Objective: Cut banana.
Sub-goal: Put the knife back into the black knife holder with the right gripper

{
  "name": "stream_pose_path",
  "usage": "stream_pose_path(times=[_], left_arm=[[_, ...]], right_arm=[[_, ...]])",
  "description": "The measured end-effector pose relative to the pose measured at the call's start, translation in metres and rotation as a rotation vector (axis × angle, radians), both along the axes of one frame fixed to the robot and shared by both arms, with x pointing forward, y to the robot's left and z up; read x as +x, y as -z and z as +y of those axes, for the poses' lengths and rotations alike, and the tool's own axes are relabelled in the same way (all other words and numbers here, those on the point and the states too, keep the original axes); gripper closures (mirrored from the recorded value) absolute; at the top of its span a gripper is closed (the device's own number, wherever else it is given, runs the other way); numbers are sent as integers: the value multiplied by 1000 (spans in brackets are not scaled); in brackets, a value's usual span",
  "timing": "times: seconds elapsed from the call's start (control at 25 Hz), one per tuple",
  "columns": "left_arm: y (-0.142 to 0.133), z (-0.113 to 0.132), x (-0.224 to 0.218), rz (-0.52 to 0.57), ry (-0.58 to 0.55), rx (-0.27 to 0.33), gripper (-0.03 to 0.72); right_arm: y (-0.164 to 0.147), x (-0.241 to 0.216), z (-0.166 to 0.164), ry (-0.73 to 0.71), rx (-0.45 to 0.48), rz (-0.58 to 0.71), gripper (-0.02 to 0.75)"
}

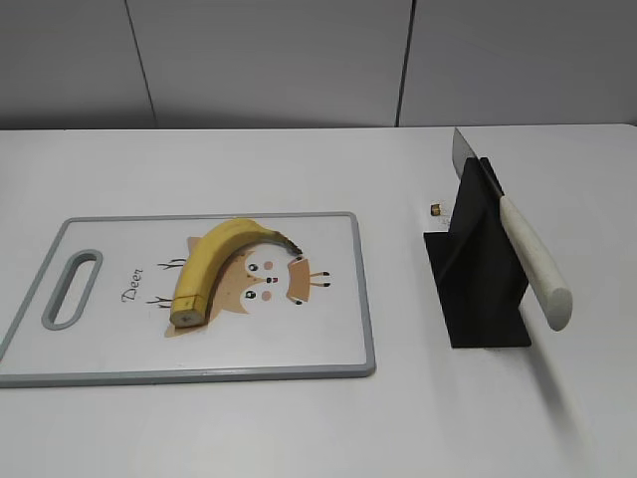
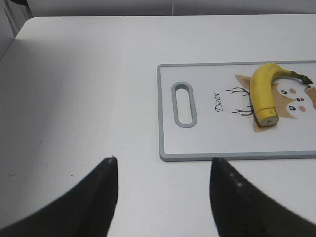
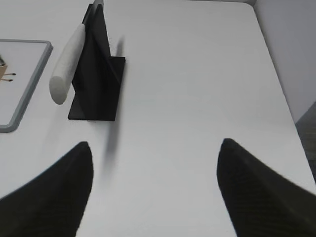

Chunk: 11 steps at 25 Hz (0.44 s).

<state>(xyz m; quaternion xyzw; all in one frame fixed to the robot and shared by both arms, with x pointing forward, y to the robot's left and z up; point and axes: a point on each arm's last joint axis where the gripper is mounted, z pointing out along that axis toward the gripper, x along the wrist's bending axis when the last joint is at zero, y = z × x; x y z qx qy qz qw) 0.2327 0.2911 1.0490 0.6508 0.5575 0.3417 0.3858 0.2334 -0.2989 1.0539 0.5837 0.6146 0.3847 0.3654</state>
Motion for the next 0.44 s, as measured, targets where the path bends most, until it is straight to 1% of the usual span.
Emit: stream_pose_path(times=[0.44], left_arm=[[0, 0, 0, 0, 0, 0, 114]], right_arm=[[0, 0, 0, 9, 0, 0, 163]])
